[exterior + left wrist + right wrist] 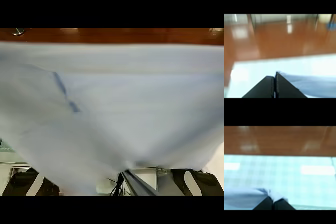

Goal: Fold the shirts.

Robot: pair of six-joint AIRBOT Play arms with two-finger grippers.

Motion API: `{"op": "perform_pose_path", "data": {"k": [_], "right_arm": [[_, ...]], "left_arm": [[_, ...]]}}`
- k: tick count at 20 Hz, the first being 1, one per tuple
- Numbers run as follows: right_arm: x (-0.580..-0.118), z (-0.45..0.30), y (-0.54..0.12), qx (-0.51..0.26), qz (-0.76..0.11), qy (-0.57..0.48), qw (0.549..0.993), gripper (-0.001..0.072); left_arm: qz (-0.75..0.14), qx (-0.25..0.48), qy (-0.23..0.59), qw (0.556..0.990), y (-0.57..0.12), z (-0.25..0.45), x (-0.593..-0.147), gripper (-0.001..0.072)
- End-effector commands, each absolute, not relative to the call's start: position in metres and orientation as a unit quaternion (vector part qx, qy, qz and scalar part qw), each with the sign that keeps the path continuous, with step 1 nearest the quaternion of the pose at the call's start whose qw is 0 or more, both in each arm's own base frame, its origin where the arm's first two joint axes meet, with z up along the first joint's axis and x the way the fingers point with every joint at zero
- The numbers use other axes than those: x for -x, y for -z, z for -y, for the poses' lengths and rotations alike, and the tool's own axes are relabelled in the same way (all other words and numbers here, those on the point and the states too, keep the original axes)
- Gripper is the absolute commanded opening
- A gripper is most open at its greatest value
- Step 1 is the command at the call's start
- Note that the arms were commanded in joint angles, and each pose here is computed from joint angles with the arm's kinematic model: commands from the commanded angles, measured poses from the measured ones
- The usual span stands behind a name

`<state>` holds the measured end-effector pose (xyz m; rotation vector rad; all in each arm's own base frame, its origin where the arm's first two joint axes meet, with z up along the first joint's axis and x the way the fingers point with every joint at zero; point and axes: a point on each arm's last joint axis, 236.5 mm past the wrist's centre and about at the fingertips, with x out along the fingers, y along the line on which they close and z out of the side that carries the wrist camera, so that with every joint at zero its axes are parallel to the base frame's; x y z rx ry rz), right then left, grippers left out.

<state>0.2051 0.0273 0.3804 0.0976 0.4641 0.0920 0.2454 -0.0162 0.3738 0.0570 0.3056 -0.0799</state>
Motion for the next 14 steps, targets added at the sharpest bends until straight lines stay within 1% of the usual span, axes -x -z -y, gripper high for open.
{"op": "perform_pose_path", "data": {"k": [1,4,5,7,8,10,12,14], "right_arm": [[-0.269,-0.039,-0.310,-0.105,-0.278,-0.090,0.951,0.0018],[-0.326,-0.040,-0.236,-0.153,-0.337,-0.106,0.923,0.0018],[-0.345,-0.037,-0.211,-0.156,-0.356,-0.107,0.915,0.0018],[-0.382,-0.040,-0.169,-0.137,-0.388,-0.112,0.904,0.0018],[-0.402,-0.043,-0.153,-0.132,-0.390,-0.109,0.905,0.0018],[-0.446,-0.044,-0.126,-0.140,-0.392,-0.098,0.904,0.0018],[-0.487,-0.038,-0.101,-0.168,-0.409,-0.081,0.893,0.0018],[-0.522,-0.030,-0.078,-0.201,-0.431,-0.063,0.877,0.0018]], "left_arm": [[-0.257,0.005,0.063,0.964,-0.278,0.029,-0.304,0.0022],[-0.320,0.030,0.070,0.944,-0.215,0.035,-0.366,0.0022],[-0.338,0.046,0.076,0.937,-0.195,0.040,-0.385,0.0022],[-0.360,0.090,0.092,0.924,-0.162,0.054,-0.420,0.0022],[-0.363,0.114,0.094,0.920,-0.146,0.059,-0.440,0.0022],[-0.367,0.130,0.086,0.917,-0.123,0.058,-0.475,0.0022],[-0.380,0.141,0.080,0.911,-0.107,0.058,-0.503,0.0022],[-0.398,0.162,0.073,0.900,-0.094,0.060,-0.522,0.0022]]}}
